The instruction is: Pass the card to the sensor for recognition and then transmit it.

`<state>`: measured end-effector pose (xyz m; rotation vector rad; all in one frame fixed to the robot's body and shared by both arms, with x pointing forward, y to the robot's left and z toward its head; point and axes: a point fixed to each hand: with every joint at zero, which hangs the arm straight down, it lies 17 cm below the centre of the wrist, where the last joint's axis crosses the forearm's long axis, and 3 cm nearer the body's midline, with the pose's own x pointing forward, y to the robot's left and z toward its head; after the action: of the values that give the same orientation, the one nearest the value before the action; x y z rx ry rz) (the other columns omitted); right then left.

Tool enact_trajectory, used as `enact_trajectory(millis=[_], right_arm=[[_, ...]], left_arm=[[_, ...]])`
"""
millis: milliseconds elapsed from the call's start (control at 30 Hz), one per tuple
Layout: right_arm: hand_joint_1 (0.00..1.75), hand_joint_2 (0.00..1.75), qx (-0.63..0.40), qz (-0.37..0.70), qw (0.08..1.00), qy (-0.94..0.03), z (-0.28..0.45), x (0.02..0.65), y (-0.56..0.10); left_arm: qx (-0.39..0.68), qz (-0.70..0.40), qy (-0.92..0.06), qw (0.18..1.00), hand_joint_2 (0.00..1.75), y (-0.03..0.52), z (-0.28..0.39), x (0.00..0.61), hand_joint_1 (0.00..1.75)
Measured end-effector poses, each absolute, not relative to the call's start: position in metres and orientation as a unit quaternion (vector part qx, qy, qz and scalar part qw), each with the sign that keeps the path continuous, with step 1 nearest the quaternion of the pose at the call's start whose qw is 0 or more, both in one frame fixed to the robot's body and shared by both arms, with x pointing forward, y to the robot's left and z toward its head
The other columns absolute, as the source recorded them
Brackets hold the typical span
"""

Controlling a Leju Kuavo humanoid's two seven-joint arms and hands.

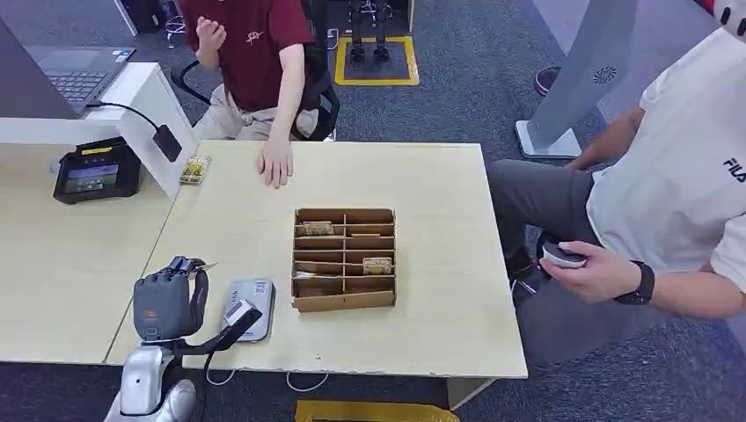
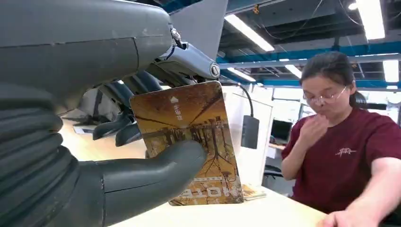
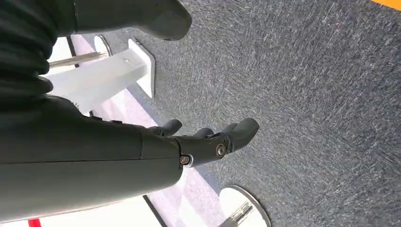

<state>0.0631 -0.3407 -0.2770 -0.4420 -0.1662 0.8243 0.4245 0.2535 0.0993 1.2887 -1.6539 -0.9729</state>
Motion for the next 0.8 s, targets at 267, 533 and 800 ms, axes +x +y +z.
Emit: enact_trajectory(millis=[267, 533, 800], right_arm=[[0.0, 1.75, -0.216, 0.396, 0.889, -0.082, -0.277, 0.064, -0.342], [0.0, 1.75, -0.222, 0.395, 0.888, -0.076, -0.276, 0.061, -0.344], [0.0, 1.75, -0.223, 0.394, 0.888, -0.077, -0.276, 0.062, -0.345]], left_arm=[[0.366, -0.277, -0.739, 0.493, 1.75, 0.246, 0.103, 0.418, 1.75], [0.168, -0.144, -0.718, 0.659, 1.75, 0.243, 0.059, 0.412, 1.75], [0.155, -0.109, -0.711, 0.677, 1.75, 0.254, 0.051, 0.408, 1.75]])
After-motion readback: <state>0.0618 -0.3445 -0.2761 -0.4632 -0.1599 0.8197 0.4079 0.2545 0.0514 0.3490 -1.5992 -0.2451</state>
